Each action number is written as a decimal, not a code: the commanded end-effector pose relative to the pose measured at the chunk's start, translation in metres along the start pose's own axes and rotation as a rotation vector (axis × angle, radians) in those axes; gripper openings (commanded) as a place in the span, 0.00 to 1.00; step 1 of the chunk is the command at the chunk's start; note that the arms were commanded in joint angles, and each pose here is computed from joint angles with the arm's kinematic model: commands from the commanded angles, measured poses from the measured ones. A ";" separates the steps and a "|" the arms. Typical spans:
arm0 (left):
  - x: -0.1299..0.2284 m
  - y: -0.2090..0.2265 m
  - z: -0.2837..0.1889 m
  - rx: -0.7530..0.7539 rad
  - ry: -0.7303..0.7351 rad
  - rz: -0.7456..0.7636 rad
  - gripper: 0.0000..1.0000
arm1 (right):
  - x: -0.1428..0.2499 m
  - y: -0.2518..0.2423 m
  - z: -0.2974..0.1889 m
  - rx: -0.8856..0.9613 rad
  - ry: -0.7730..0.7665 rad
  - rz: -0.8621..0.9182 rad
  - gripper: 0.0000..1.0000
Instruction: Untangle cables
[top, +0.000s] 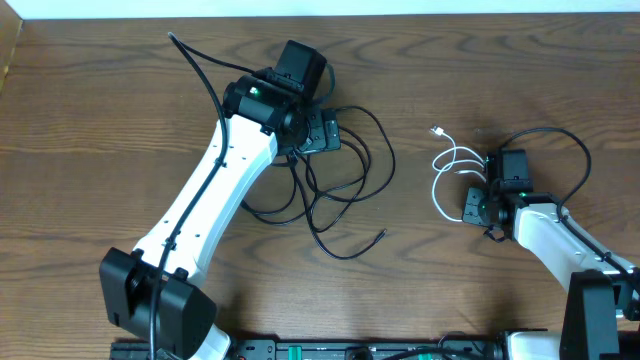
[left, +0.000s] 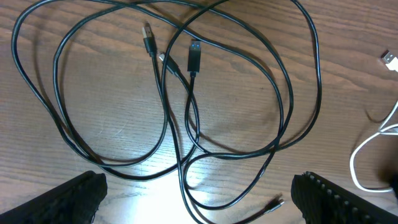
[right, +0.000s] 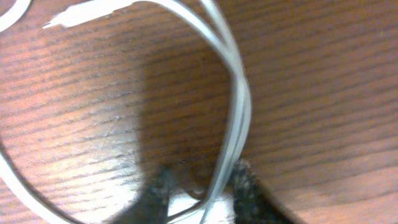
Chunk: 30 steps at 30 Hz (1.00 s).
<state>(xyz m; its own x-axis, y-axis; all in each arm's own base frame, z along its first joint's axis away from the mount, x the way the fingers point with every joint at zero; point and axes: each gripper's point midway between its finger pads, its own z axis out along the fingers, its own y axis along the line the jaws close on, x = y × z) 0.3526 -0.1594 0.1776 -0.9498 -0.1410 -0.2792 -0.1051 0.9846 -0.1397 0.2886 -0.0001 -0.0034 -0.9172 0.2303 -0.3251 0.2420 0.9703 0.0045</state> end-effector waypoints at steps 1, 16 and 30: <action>-0.002 0.002 -0.005 -0.002 -0.010 0.007 1.00 | 0.001 -0.003 -0.002 0.008 0.004 0.011 0.01; -0.002 0.002 -0.005 -0.002 -0.010 0.007 1.00 | -0.159 -0.016 -0.148 0.012 -0.533 0.000 0.01; -0.002 0.002 -0.005 -0.002 -0.010 0.007 1.00 | -0.218 -0.143 -0.223 0.314 -0.851 0.254 0.01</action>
<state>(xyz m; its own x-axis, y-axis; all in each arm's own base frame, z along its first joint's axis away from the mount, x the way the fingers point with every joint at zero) 0.3524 -0.1593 0.1776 -0.9500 -0.1409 -0.2786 -0.1052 0.9846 -0.1393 0.3928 -0.1493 0.2722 -0.3218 0.1885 -0.9279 0.5337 0.8456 -0.0133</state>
